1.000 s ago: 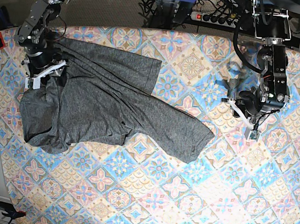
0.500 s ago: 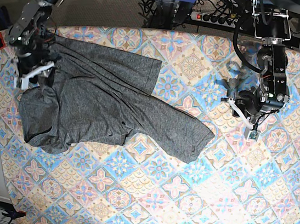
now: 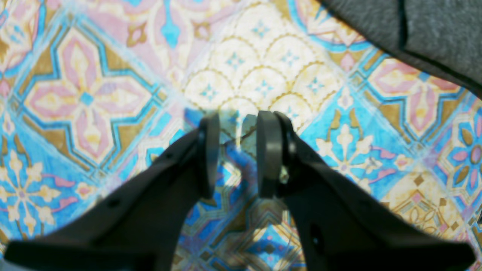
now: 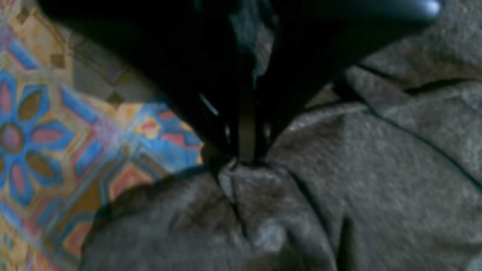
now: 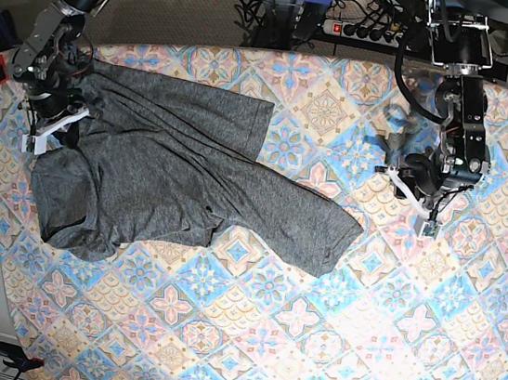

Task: Layout the t-shirt on the table in an organized manner, then fold the t-shirt properly
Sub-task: 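Pull the held shirt edge further with the right gripper to spread it, then move the left gripper to the shirt's loose sleeve and grasp it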

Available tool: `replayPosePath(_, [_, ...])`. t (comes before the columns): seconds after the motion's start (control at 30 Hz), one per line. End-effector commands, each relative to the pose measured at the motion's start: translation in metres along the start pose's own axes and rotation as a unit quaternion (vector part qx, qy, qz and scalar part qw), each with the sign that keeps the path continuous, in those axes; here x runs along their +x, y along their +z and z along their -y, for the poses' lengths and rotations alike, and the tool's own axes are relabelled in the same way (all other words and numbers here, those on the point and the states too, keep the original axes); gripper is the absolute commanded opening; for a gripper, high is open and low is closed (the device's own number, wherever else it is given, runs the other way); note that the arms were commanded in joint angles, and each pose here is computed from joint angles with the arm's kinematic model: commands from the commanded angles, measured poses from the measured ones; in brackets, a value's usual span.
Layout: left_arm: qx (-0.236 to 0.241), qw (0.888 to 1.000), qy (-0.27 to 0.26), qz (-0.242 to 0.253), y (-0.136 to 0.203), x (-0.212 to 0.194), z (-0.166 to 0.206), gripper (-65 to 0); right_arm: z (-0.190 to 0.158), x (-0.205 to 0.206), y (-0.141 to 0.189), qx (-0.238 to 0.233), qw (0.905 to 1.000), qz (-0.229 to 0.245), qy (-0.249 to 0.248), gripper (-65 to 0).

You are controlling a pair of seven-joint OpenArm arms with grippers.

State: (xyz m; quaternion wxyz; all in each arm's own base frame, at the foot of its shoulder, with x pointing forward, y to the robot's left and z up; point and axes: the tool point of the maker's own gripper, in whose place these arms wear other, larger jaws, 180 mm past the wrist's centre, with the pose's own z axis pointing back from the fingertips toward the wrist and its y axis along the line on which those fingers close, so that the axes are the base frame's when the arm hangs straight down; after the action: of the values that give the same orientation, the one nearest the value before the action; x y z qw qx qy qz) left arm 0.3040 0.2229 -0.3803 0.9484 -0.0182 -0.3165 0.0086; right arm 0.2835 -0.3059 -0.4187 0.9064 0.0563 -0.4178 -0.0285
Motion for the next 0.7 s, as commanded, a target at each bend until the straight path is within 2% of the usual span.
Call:
replayPosePath(0.0, [0.004, 1.0, -0.004, 0.023, 0.005, 0.015, -0.003, -48.9, 0.01, 0.018, 0.004, -0.009, 0.9997, 0.021, 0.008, -65.0])
replayPosePath(0.07, [0.004, 1.0, -0.004, 0.023, 0.005, 0.015, -0.003, -48.9, 0.024, 0.023, 0.013, -0.029, 0.9989, 0.035, -0.004, -65.0])
replayPosePath(0.13, [0.004, 1.0, -0.004, 0.023, 0.005, 0.015, -0.003, -48.9, 0.055, 0.038, 0.028, -0.074, 0.9943, 0.068, -0.037, -65.0])
replayPosePath(0.2, [0.004, 1.0, -0.004, 0.023, 0.005, 0.015, -0.003, -48.9, 0.082, 0.059, 0.04, -0.114, 0.9848, 0.108, -0.073, -65.0])
replayPosePath(0.3, [0.003, 1.0, -0.005, 0.022, 0.005, 0.014, -0.002, -48.9, 0.108, 0.082, 0.056, -0.15, 0.9707, 0.155, -0.106, -65.0])
replayPosePath(0.37, [0.002, 1.0, -0.004, 0.022, 0.005, 0.014, -0.001, -48.9, 0.117, 0.087, 0.061, -0.171, 0.9676, 0.156, -0.101, -65.0])
replayPosePath(0.5, [0.001, 1.0, -0.004, 0.02, 0.004, 0.012, 0.0, -48.9, 0.123, 0.094, 0.057, -0.196, 0.9686, 0.135, -0.073, -65.0])
replayPosePath(0.6, [-0.004, 1.0, -0.003, 0.014, 0.004, 0.006, 0.002, -48.9, 0.124, 0.09, 0.057, -0.201, 0.9693, 0.125, -0.067, -65.0])
replayPosePath(0.67, [-0.022, 0.999, -0.022, 0.011, 0.0, 0.005, 0.02, -48.3, 0.123, 0.09, 0.057, -0.201, 0.9694, 0.124, -0.067, -65.0])
